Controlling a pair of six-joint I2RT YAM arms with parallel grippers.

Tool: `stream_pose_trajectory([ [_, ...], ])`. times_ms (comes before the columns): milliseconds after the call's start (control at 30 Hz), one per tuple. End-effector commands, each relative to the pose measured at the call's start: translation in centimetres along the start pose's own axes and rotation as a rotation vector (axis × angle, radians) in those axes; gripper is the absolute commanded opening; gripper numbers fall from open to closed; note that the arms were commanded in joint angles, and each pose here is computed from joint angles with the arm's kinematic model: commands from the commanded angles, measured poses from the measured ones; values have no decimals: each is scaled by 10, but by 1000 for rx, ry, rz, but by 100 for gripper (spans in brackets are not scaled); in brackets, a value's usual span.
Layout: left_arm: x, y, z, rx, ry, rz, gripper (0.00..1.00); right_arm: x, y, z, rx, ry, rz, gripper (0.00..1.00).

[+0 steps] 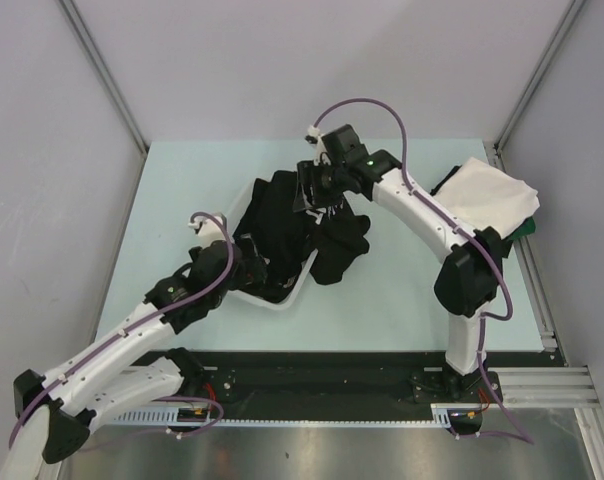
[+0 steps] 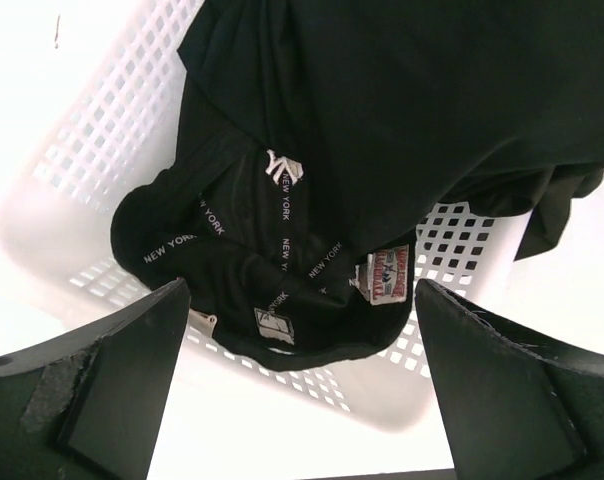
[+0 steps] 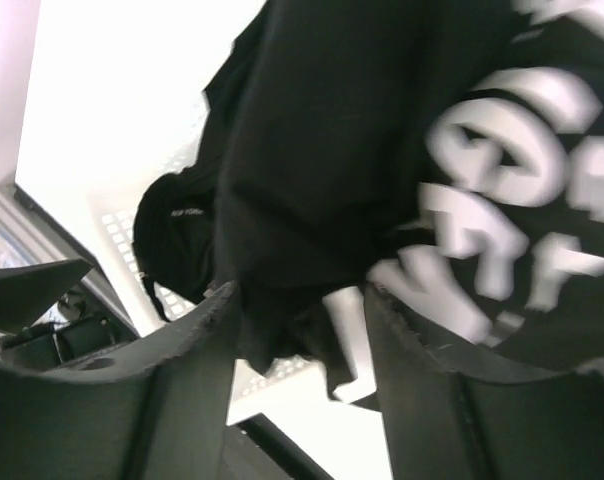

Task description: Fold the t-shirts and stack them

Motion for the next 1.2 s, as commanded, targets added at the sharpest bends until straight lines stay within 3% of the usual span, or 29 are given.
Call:
stream_pose_trajectory([
  [0,-19,-20,-1,66,-47,-11,99,-29,-9,-67,44,-170,-34,61],
  [200,-21,-29,7,75,-36,22,99,-17,-32,-85,66,-185,11,63],
  [767,-26,-30,7,55,-47,47,100,21,-46,-19,-59,-37,116,59],
  [867,-26,-28,6,48,-52,47,99,21,-45,-8,-85,-28,123,50],
  [933,-24,-26,6,40,-49,48,99,23,-47,1,-103,-13,129,34],
  [967,-24,-26,6,38,-49,46,100,21,-47,3,-114,-16,130,18],
  [1033,-22,-24,6,33,-43,41,100,20,-46,7,-132,-8,135,0],
  [1167,-21,-23,5,36,-39,30,99,8,-51,6,-69,-18,80,0],
])
Point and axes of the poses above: each gripper's point midway between its finger pads, its own z axis out along the fingers, its own y axis along the line the jaws close on, x = y × z, the point moved 9 cm from there along -z, back along the fingers, and after that the axes turned 7 degrees about -z, right-handed, at the moved point
